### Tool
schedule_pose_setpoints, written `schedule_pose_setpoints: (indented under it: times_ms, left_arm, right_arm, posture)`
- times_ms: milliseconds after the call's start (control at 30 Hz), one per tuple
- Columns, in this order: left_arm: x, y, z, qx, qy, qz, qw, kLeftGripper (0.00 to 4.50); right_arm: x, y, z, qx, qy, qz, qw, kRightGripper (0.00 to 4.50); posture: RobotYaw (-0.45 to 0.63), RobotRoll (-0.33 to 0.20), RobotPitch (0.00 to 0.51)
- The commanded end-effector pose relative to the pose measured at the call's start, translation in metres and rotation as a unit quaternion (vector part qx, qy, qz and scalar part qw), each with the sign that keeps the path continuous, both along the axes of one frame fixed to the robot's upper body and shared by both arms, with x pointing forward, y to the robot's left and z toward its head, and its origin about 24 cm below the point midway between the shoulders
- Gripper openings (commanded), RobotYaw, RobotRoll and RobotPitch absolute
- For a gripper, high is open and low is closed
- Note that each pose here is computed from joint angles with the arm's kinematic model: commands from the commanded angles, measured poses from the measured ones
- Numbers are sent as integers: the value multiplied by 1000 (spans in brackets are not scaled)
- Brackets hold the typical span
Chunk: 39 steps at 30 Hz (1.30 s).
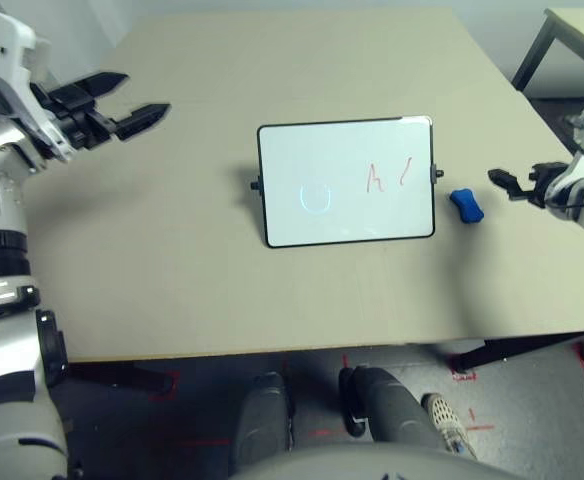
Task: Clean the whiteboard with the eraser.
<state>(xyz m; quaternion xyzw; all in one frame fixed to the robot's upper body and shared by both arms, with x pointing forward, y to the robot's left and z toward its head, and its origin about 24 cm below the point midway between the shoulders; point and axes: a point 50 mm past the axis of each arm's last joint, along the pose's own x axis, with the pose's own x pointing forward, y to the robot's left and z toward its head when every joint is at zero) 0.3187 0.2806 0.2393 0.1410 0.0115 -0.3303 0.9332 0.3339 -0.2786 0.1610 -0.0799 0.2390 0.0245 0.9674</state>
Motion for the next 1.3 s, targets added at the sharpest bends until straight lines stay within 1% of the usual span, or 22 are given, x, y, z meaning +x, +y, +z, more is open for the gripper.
schedule_pose_setpoints:
  times_ms: [33,133,233,367,500,633,833,1067,1167,1300]
  left_arm:
    - [4,-34,-17,-2,26,-44,999,4500]
    - [7,-58,-29,4,38,-74,997,4500]
    - [11,-79,-37,5,45,-105,994,4500]
    - [11,-95,-41,20,52,-133,990,4500]
    - [7,-102,-45,53,59,-151,985,4500]
    - [4,-108,-45,66,63,-165,982,4500]
    - [0,-119,-41,68,63,-185,978,4500]
    - [1,-120,-41,68,64,-182,979,4500]
    - [2,-120,-41,64,65,-182,979,4500]
    - [2,-120,-42,61,65,-180,980,4500]
  right_arm:
    - [6,9,-5,-5,16,3,1000,4487]
    - [10,14,-11,-6,25,7,1000,4487]
    - [12,19,-14,-6,32,13,999,4487]
    - [11,20,-19,-6,44,13,999,4487]
    - [9,19,-24,-5,51,11,999,4487]
    - [8,19,-28,-3,55,10,998,4487]
    - [7,19,-34,1,63,9,998,4487]
    - [6,19,-41,6,74,6,997,4487]
    - [5,19,-44,8,79,5,997,3914]
    - [5,20,-48,8,86,3,996,2551]
  posture:
    - [-141,0,59]
    - [-142,0,61]
    - [-136,0,64]
    - [-132,0,67]
    - [-135,0,68]
    - [-134,0,69]
    - [-135,0,69]
    - [-131,0,75]
    - [-128,0,79]
    - [-126,0,82]
